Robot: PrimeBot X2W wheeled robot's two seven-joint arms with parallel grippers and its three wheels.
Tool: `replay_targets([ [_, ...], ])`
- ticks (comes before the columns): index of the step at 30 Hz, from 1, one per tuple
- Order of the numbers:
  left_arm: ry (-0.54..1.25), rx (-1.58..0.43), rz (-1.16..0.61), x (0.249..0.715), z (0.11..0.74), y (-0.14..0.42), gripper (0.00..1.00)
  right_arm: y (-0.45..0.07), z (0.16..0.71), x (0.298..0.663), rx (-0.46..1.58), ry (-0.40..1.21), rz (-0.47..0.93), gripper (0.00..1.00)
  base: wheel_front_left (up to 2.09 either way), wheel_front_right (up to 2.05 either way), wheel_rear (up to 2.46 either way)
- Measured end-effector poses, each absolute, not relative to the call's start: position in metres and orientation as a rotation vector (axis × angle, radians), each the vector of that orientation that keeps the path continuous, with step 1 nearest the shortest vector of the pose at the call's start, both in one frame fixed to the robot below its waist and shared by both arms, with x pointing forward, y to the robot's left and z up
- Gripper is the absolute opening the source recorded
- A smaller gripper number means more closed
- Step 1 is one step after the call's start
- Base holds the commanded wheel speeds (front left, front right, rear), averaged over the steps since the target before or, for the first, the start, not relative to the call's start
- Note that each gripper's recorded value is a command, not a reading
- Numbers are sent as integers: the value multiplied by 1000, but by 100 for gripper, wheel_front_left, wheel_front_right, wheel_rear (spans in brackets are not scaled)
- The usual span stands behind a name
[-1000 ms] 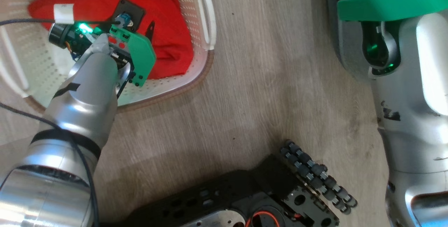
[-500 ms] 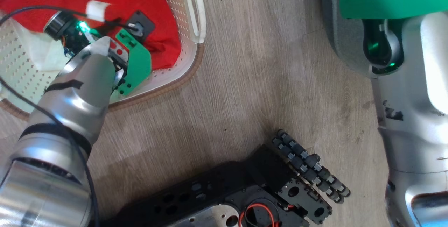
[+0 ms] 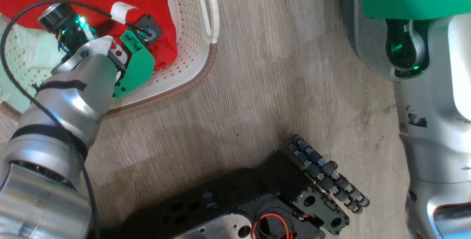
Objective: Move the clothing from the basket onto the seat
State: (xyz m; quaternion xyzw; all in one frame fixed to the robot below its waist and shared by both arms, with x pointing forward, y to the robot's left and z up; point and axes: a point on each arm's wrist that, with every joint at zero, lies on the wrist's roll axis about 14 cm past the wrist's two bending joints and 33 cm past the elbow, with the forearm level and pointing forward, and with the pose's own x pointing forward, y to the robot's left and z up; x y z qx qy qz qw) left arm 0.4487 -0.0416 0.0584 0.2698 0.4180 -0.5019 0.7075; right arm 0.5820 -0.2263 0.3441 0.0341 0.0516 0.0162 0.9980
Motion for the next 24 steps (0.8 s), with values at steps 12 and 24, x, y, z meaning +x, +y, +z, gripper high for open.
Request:
replay_targets([
  [12, 818, 366, -983, 481, 98, -61, 0, -229, 368, 583, 61, 69, 25, 100, 0, 0, 0],
  [24, 694, 165, -799, 504, 188, -44, 0, -223, 410, 572, 58, 19, 14, 100, 0, 0, 0],
])
